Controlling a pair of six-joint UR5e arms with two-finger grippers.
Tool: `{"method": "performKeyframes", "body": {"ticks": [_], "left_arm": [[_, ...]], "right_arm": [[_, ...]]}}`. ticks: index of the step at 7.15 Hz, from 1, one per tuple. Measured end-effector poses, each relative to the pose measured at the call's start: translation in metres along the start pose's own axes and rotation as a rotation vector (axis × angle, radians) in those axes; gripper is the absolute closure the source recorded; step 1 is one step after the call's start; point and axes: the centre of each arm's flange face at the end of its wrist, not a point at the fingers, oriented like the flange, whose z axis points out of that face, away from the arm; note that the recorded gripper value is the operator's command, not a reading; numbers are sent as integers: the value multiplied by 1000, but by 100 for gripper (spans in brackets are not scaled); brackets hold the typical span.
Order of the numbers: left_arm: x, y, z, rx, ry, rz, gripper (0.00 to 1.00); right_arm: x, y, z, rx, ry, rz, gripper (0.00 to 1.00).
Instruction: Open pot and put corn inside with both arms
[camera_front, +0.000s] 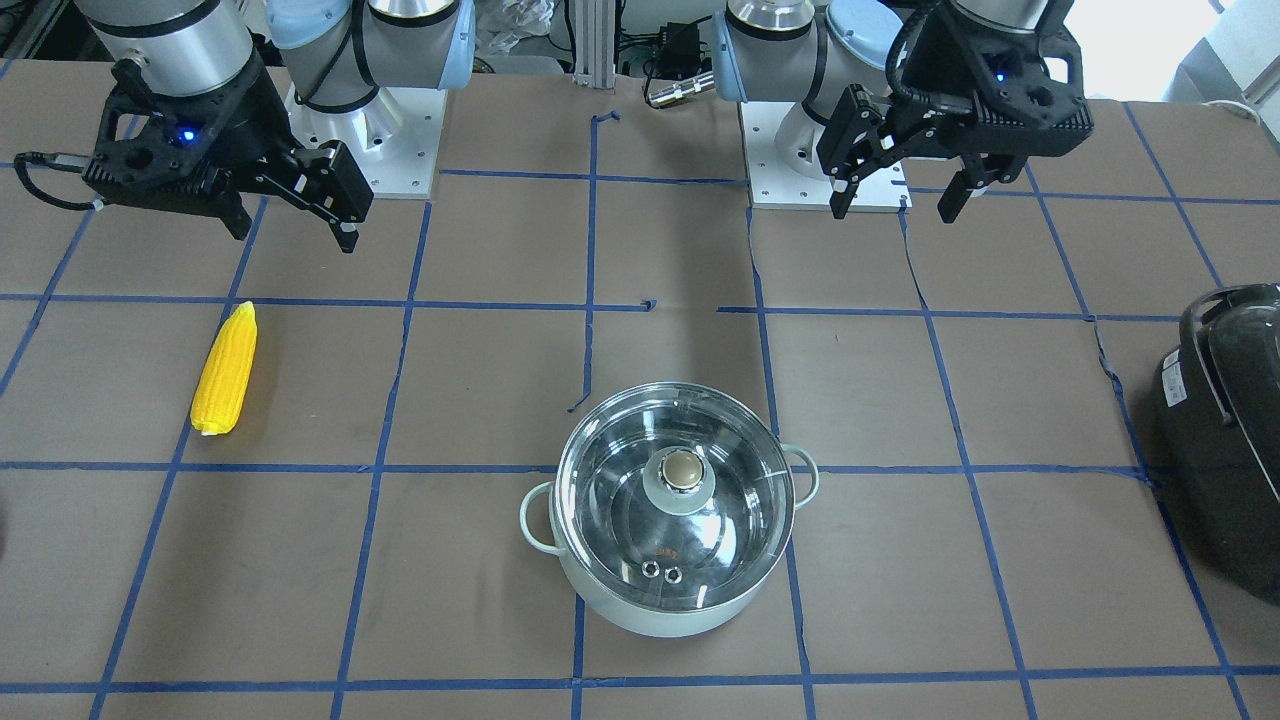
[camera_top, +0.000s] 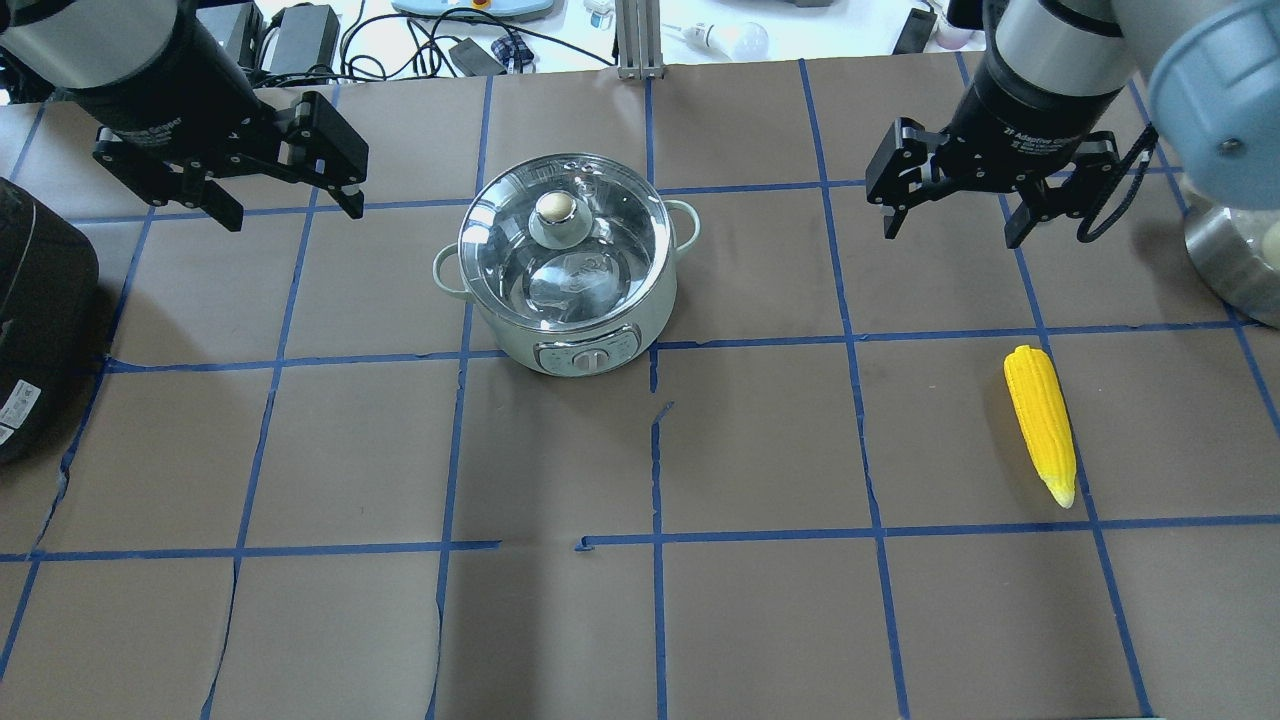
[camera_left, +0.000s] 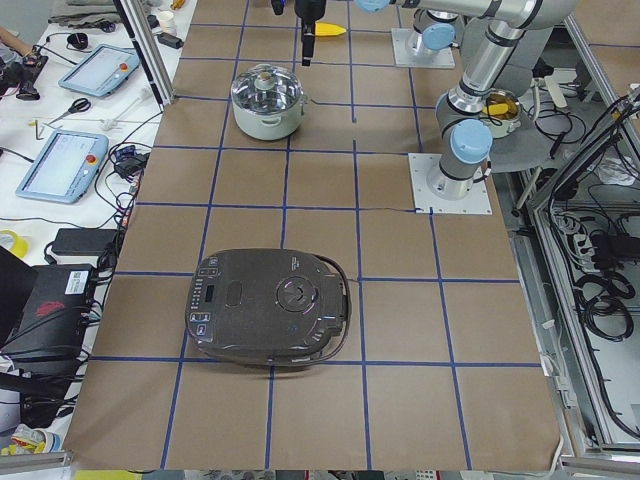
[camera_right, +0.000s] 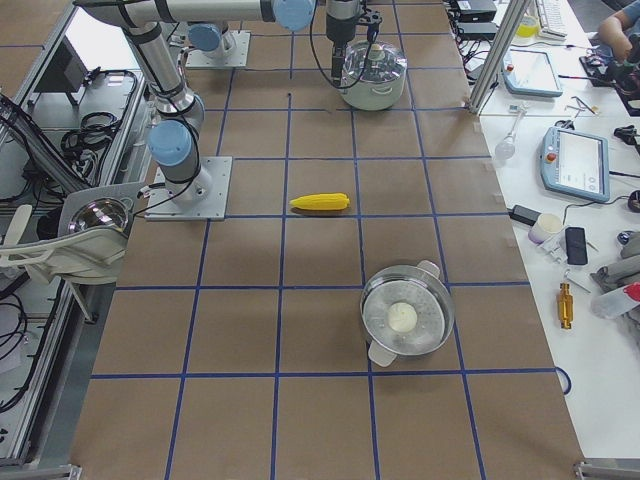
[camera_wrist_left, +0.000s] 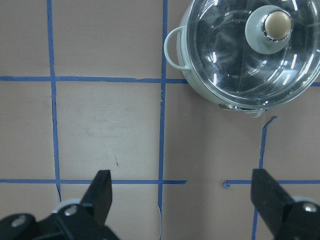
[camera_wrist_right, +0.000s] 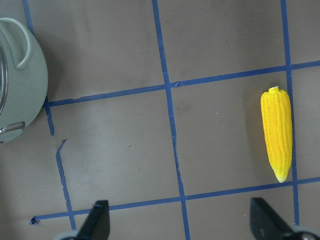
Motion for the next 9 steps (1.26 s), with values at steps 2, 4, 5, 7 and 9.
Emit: {"method": "performKeyframes", "body": {"ticks": [2, 4, 5, 7, 9], "left_arm": [[0, 0, 1, -2, 0, -1, 0], [-1, -2, 2, -3, -9, -1, 1], [-2, -3, 4, -8, -21, -1, 0], [-2, -6, 8, -12, -28, 2, 1], [-2, -5, 8, -10, -29, 4, 1]], "right_arm": [[0, 1, 0, 0, 4, 2, 0], [0, 1, 1, 0, 5, 2, 0], [1, 0, 1, 2, 6, 4, 0], [1, 0, 1, -1, 7, 4, 0], [0, 0, 0, 3, 3, 2, 0]]}}
